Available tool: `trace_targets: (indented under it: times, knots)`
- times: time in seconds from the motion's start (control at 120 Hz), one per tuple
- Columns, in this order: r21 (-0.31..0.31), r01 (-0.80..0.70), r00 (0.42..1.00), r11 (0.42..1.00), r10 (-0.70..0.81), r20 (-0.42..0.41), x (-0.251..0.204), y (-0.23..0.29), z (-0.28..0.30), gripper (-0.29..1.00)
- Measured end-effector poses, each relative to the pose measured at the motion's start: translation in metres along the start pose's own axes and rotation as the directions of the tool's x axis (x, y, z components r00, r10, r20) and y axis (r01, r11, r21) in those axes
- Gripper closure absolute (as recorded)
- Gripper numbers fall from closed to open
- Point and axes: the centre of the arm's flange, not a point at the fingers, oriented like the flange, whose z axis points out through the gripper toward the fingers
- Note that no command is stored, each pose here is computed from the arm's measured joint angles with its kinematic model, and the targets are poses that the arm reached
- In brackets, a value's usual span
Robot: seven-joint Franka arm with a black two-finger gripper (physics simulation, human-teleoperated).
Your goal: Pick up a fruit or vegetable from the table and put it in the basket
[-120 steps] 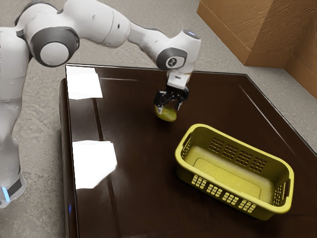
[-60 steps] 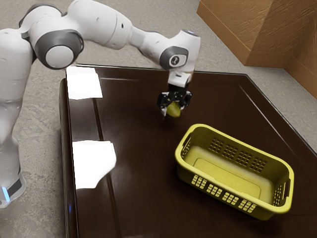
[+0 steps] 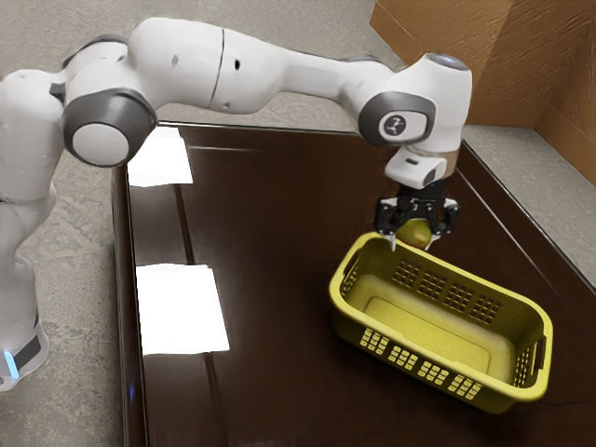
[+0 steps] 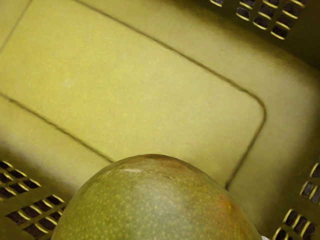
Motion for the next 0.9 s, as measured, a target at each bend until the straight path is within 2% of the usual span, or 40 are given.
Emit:
trace_targets:
  times: [0.117,0.208,0.35,0.425,0.517,0.65,0.758,0.9]
  knots:
    - [0.008,-0.044,0.998,0.999,0.044,0.044,0.027,-0.040,0.032,0.54]
    - [0.005,-0.064,0.998,0.998,0.065,-0.024,0.031,-0.062,0.069,0.57]
    - [0.022,-0.062,0.997,0.998,0.063,-0.047,0.026,-0.073,0.088,0.62]
    - [0.032,-0.067,0.996,0.997,0.069,-0.052,0.030,-0.074,0.089,0.55]
    - [0.037,-0.071,0.996,0.997,0.073,-0.052,0.030,-0.075,0.088,0.36]
    - [0.058,-0.094,0.994,0.994,0.097,-0.055,0.043,-0.072,0.069,0.15]
    - [0.077,-0.106,0.992,0.991,0.110,-0.056,0.049,-0.069,0.050,0.07]
    - [0.075,-0.105,0.992,0.992,0.110,-0.056,0.047,-0.069,0.048,0.03]
